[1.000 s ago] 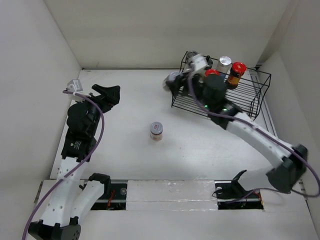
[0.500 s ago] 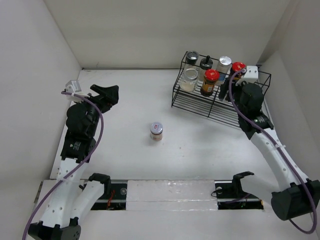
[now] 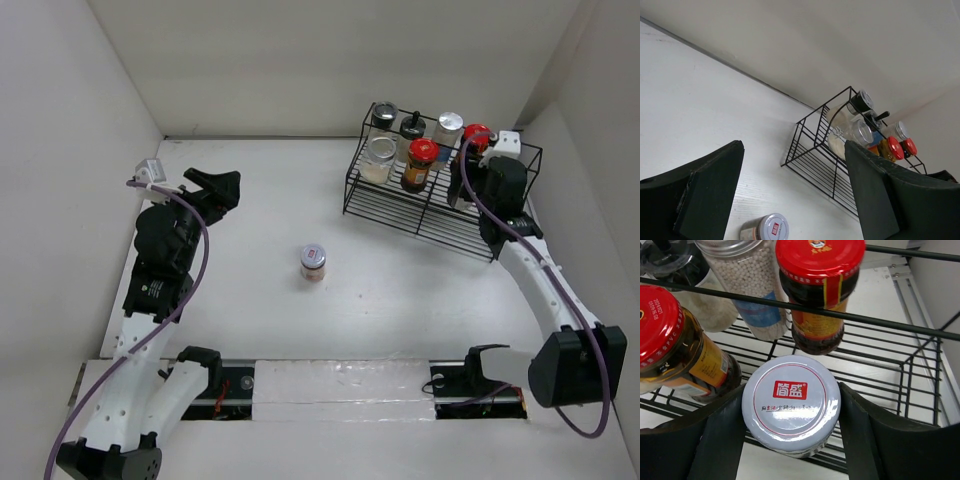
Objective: Organize the condiment bottles
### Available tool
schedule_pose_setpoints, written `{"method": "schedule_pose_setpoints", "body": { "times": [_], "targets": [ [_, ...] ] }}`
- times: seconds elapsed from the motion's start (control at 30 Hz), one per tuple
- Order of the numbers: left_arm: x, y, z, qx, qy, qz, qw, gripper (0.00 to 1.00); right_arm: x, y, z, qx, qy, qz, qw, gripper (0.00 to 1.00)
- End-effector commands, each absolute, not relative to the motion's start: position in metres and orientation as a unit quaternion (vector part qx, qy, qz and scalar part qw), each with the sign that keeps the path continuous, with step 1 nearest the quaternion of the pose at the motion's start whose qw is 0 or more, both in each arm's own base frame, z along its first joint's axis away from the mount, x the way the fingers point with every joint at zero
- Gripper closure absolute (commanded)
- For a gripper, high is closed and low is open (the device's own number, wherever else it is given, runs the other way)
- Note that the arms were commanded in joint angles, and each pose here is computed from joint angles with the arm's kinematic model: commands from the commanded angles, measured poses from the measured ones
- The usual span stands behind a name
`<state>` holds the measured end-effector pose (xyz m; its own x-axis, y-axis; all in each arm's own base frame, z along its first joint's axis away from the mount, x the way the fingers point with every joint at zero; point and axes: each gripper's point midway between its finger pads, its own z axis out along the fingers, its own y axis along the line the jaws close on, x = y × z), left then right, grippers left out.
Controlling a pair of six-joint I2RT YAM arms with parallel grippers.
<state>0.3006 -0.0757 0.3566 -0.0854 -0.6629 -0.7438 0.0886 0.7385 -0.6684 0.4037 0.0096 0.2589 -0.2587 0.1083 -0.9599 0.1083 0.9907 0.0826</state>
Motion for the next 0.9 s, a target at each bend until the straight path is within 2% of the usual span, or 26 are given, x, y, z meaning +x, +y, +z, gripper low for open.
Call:
{"method": "schedule_pose_setpoints", "body": {
  "times": [0.0,0.17,0.23,0.37,0.4,0.5,0.63,0.7,0.77,0.8,0.83,0.87],
  "targets": [
    [0.301,-0.078,0.369,-0.203,0.659,-0.308,0.655,0.23,0.429,0.021,0.315,0.061,0.729,0.035,0.68,0.53],
    [0.301,-0.08,0.367,-0.203,0.66,-0.313,0.652,0.23,0.447,0.027,0.304,0.057,0.733,0.046,0.676,0.53],
    [0.301,-0.08,0.367,-0.203,0.66,-0.313,0.652,0.23,0.449,0.027,0.305,0.057,0.733,0.046,0.676,0.5],
    [0.301,-0.08,0.367,-0.203,0.66,-0.313,0.652,0.23,0.446,0.031,0.298,0.064,0.737,0.052,0.671,0.25],
    [0.301,-0.082,0.367,-0.2,0.661,-0.317,0.651,0.23,0.438,0.033,0.306,0.064,0.73,0.052,0.679,0.14],
    [0.304,-0.083,0.365,-0.2,0.662,-0.316,0.649,0.2,0.419,0.044,0.328,0.068,0.709,0.052,0.7,0.02],
    [0.303,-0.086,0.365,-0.194,0.664,-0.322,0.646,0.19,0.386,0.082,0.348,0.042,0.689,0.064,0.721,0.02],
    [0.304,-0.084,0.365,-0.197,0.663,-0.319,0.648,0.19,0.367,0.13,0.35,0.0,0.678,0.112,0.726,0.08],
    [0.306,-0.085,0.362,-0.198,0.667,-0.317,0.645,0.19,0.356,0.169,0.335,-0.043,0.676,0.155,0.719,0.45],
    [0.305,-0.087,0.362,-0.194,0.668,-0.321,0.643,0.19,0.341,0.208,0.326,-0.097,0.675,0.204,0.702,0.62],
    [0.305,-0.087,0.362,-0.194,0.668,-0.321,0.643,0.19,0.334,0.228,0.315,-0.128,0.678,0.228,0.687,0.83],
    [0.305,-0.087,0.362,-0.194,0.668,-0.321,0.643,0.19,0.331,0.25,0.291,-0.161,0.693,0.243,0.659,0.83]
  ]
}}
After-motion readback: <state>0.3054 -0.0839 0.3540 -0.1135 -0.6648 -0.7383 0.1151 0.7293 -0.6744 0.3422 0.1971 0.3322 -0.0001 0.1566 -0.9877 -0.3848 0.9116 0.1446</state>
